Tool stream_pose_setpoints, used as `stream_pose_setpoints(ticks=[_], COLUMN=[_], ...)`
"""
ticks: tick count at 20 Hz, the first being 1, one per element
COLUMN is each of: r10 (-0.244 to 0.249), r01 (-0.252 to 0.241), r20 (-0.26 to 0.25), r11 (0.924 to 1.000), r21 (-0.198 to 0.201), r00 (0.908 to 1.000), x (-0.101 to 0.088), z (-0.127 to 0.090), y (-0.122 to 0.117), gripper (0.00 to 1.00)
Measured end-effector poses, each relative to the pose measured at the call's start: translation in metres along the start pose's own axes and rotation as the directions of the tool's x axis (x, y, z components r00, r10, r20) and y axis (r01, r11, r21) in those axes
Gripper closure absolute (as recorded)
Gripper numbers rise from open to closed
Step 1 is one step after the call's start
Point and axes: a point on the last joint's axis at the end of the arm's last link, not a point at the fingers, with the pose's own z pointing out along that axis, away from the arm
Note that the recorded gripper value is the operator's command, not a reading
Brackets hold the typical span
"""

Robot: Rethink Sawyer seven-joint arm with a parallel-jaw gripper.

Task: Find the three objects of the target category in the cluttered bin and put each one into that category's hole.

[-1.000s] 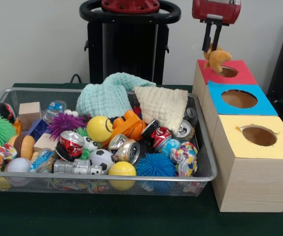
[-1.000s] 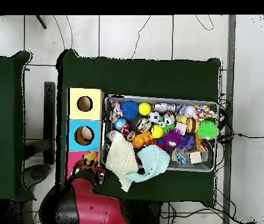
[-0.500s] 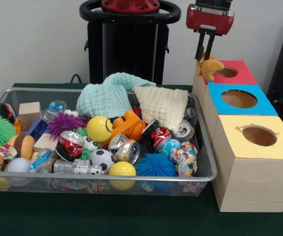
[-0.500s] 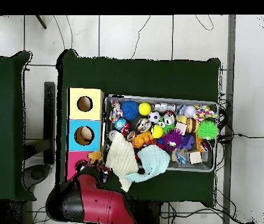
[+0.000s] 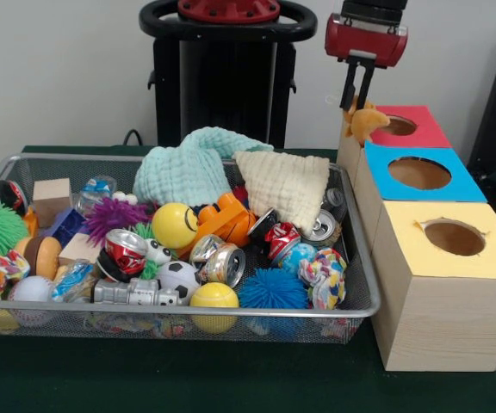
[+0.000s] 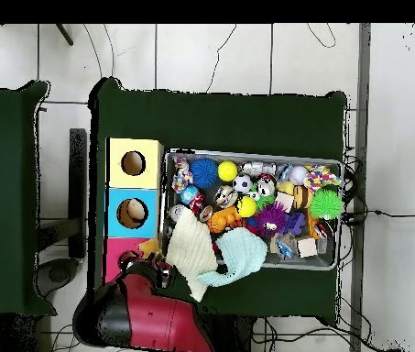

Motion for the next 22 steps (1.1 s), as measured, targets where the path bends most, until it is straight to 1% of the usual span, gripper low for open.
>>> stream_pose_setpoints(ticks=[3,7,15,18,22], r10=[0.001,-0.002,-0.026,-0.026,-0.021], r01=[-0.001,0.002,0.027,0.027,0.020], r20=[0.004,0.012,0.024,0.017,-0.009], r11=[1.0000,0.9999,0.9991,0.9989,0.9988], r21=[-0.004,-0.013,-0.034,-0.038,-0.044], r00=[1.0000,0.9999,0.9994,0.9995,0.9997], x=[0.000,0.000,0.005,0.006,0.005], z=[-0.002,-0.006,-0.015,-0.017,-0.019], y=[0.003,0.014,0.041,0.046,0.051], gripper=[1.00,1.00,1.00,1.00,1.00])
